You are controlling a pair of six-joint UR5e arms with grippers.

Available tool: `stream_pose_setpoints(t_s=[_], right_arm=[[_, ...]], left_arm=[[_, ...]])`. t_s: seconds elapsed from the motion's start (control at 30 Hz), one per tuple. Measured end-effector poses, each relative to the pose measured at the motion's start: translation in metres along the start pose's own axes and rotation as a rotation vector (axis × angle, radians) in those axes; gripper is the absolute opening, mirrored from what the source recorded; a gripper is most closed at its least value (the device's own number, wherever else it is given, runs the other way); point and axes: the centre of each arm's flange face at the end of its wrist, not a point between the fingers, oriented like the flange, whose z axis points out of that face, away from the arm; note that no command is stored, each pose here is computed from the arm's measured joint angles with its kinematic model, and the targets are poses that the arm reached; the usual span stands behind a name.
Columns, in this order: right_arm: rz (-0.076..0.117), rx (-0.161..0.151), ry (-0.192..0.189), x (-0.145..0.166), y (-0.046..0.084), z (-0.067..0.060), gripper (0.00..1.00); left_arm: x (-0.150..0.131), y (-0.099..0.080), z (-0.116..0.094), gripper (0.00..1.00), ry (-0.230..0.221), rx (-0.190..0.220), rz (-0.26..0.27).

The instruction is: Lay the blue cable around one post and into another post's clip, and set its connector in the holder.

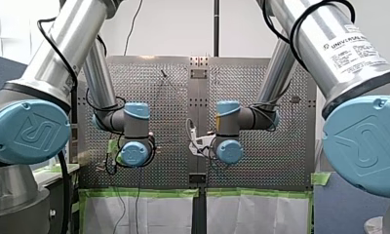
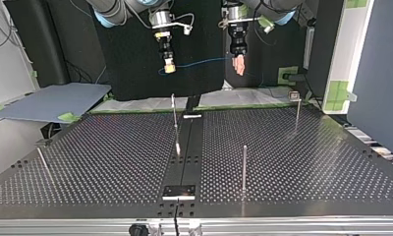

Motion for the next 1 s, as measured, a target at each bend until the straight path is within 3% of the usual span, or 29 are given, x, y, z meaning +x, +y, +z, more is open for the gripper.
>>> stream_pose_setpoints(t_s=[0.8, 0.83, 1.0], right_arm=[[0.0, -0.001, -0.001, 0.0, 0.001, 0.001, 0.09], [0.0, -0.001, -0.001, 0.0, 0.001, 0.001, 0.12], [-0.01, 0.008, -0.038, -0.008, -0.001, -0.011, 0.12]], left_arm=[[0.0, 0.001, 0.001, 1.0, 0.0, -0.005, -0.001], [0.0, 0.001, 0.0, 1.0, 0.002, -0.004, -0.001], [0.018, 0.005, -0.022, 1.0, 0.075, 0.032, 0.018]])
